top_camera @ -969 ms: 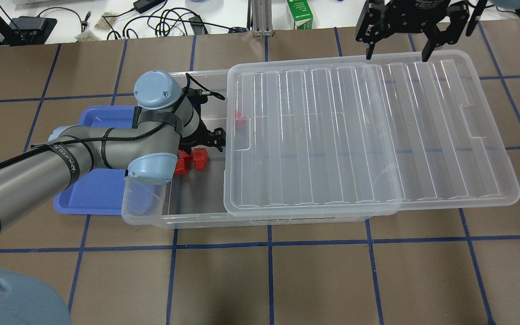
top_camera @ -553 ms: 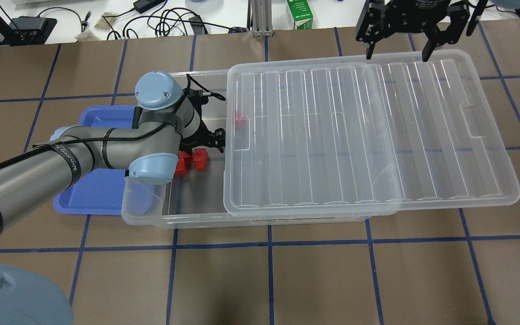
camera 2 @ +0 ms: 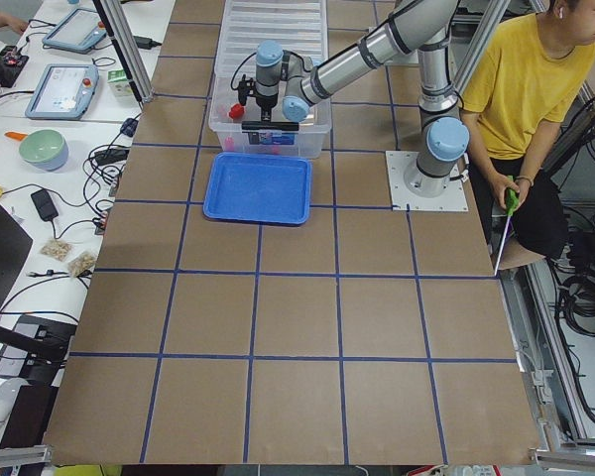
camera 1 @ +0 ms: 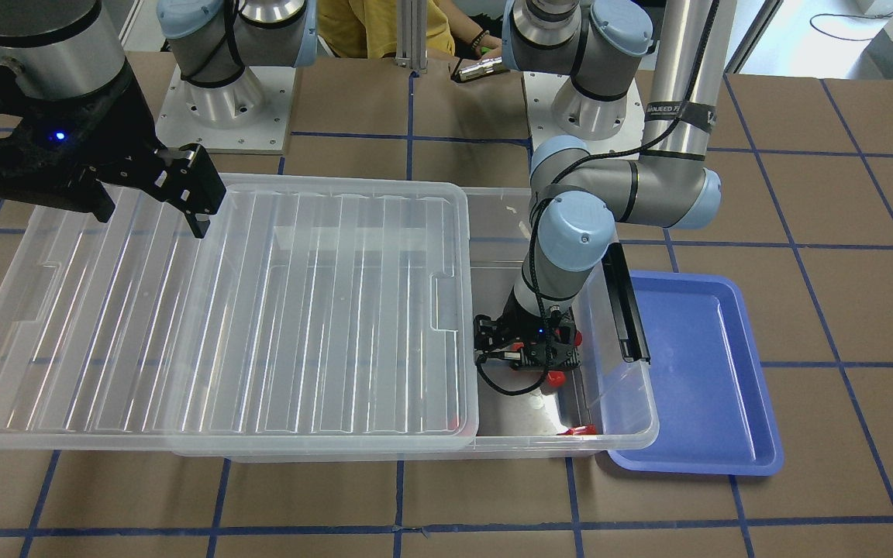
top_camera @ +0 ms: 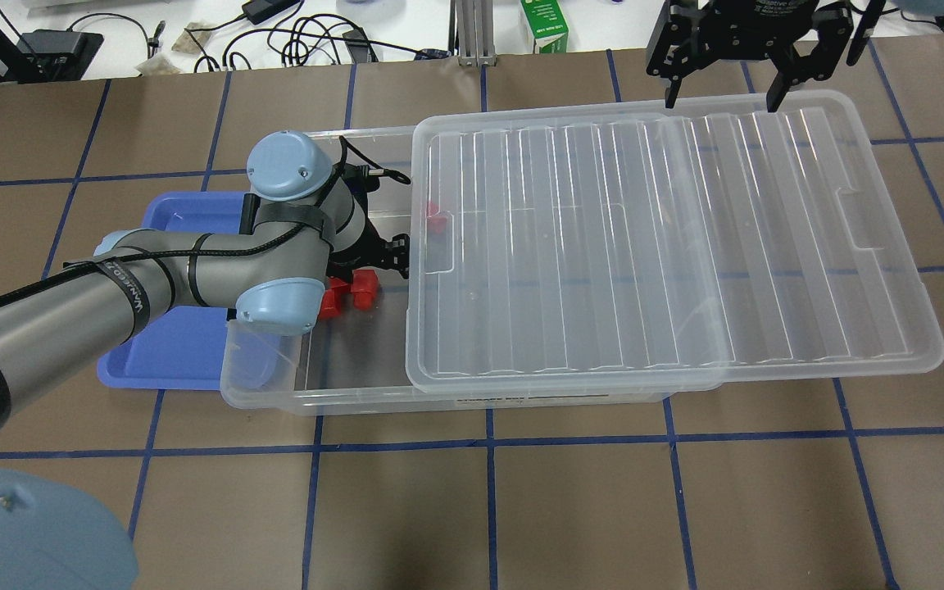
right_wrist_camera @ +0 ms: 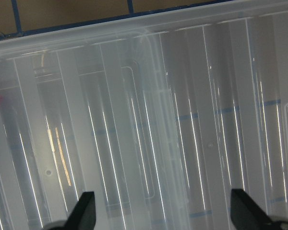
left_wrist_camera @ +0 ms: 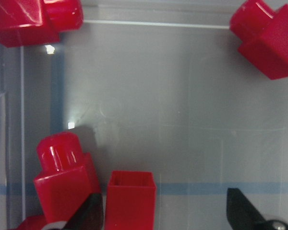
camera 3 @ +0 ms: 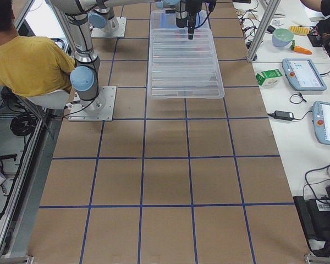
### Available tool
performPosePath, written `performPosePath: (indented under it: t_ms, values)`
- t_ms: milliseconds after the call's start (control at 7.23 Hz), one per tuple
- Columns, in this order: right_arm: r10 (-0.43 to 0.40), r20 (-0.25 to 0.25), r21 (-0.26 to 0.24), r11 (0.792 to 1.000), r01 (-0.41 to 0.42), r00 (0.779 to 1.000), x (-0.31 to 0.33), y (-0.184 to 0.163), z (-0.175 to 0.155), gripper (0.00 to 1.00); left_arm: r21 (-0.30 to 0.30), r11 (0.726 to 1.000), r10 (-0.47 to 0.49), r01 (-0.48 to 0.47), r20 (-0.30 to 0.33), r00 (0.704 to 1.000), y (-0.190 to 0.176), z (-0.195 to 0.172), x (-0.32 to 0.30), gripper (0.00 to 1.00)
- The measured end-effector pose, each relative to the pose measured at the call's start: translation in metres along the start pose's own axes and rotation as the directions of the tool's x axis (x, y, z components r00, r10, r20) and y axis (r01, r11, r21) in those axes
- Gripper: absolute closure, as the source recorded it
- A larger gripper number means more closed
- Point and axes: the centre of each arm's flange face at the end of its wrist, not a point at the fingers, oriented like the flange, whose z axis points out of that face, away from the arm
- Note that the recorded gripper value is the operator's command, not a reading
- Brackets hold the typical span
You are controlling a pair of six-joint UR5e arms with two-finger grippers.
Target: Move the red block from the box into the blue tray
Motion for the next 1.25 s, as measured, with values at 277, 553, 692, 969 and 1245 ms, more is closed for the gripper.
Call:
performPosePath:
  t_ms: [277,553,692,969,1245]
  values:
    - [-0.001,0.000,0.001,1.000,0.001,1.000,-0.0004,0.0001,-0.0001,0.00,-0.002,1.000,0.004,-0.004,-0.014,1.000,-0.0009,0.0003,0.0004,0.08]
    - [0.000,0.000,0.001,1.000,0.000,1.000,-0.0001,0.0000,-0.0001,0.00,-0.007,1.000,0.016,-0.016,-0.015,1.000,-0.0007,0.0021,-0.0021,0.08]
    - [0.000,0.000,0.001,1.000,0.000,1.000,0.0000,-0.0001,-0.0001,0.00,-0.010,1.000,0.026,-0.026,-0.012,1.000,-0.0001,0.0031,-0.0039,0.08]
    - [-0.001,0.000,0.001,1.000,0.001,1.000,-0.0004,0.0000,-0.0002,0.00,-0.011,0.999,0.039,-0.039,-0.006,0.999,0.0003,0.0027,-0.0067,0.07]
    - [-0.001,0.000,0.001,1.000,0.001,1.000,-0.0004,-0.0002,0.0001,0.00,-0.018,0.999,0.042,-0.042,-0.004,0.999,0.0023,0.0049,-0.0078,0.07]
